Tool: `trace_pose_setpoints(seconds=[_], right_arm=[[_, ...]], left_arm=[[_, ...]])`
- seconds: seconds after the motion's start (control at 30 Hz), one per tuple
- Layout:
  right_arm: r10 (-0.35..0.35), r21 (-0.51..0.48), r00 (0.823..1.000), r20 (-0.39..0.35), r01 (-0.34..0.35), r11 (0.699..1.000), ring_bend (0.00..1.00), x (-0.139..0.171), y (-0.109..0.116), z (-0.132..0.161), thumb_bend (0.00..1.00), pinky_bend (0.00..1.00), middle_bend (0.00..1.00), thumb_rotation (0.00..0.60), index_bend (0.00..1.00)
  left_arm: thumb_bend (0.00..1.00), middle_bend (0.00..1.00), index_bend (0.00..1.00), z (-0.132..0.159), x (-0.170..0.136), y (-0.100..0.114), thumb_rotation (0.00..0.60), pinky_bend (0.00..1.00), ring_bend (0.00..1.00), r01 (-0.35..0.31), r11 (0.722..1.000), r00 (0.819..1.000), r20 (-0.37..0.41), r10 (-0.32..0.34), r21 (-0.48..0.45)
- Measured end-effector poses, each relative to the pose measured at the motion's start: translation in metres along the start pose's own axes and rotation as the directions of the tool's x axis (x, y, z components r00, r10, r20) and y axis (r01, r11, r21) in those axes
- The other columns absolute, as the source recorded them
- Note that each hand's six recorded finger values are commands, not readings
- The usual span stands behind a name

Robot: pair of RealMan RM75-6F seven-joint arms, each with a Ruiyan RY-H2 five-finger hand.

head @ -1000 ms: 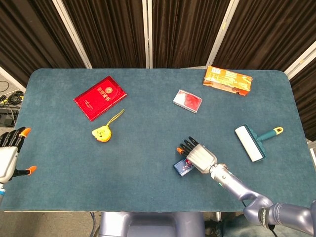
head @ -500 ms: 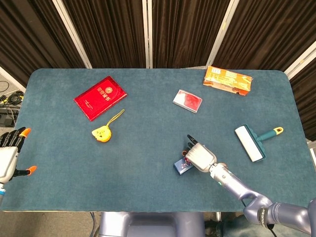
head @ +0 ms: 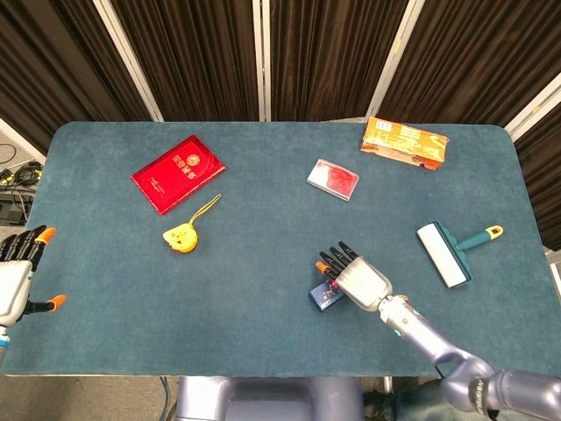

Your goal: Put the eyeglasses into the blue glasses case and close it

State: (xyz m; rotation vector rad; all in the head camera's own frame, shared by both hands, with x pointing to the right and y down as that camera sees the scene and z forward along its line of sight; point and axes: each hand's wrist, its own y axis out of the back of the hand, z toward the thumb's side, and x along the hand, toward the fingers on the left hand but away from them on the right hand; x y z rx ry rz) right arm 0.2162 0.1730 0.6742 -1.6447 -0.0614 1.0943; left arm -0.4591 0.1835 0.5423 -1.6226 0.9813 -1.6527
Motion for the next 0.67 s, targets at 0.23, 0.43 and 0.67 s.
trace_pose_setpoints(seconds=[0.23,0.43,0.67], right_arm=[[-0.103,-0.048,0.986,0.133,0.11,0.993,0.0,0.043,0.024,-0.032,0.02,0.0,0.0,0.6,0.0],[-0.23,-0.202,0.916,0.328,0.306,0.93,0.0,0.09,0.038,-0.07,0.0,0.0,0.0,0.6,0.0],[-0.272,-0.308,0.802,0.531,0.483,0.82,0.0,0.154,0.028,-0.095,0.0,0.0,0.0,0.6,0.0]], left_arm=[[0.0,0.0,0.0,0.004,-0.005,0.006,0.6,0.0,0.0,-0.024,1.0,0.999,0.024,0.025,-0.008],[0.0,0.0,0.0,0.007,-0.011,0.011,0.6,0.0,0.0,-0.079,0.997,0.996,0.051,0.079,0.008],[0.0,0.0,0.0,0.008,-0.017,0.013,0.6,0.0,0.0,-0.128,0.992,0.989,0.074,0.129,-0.009]])
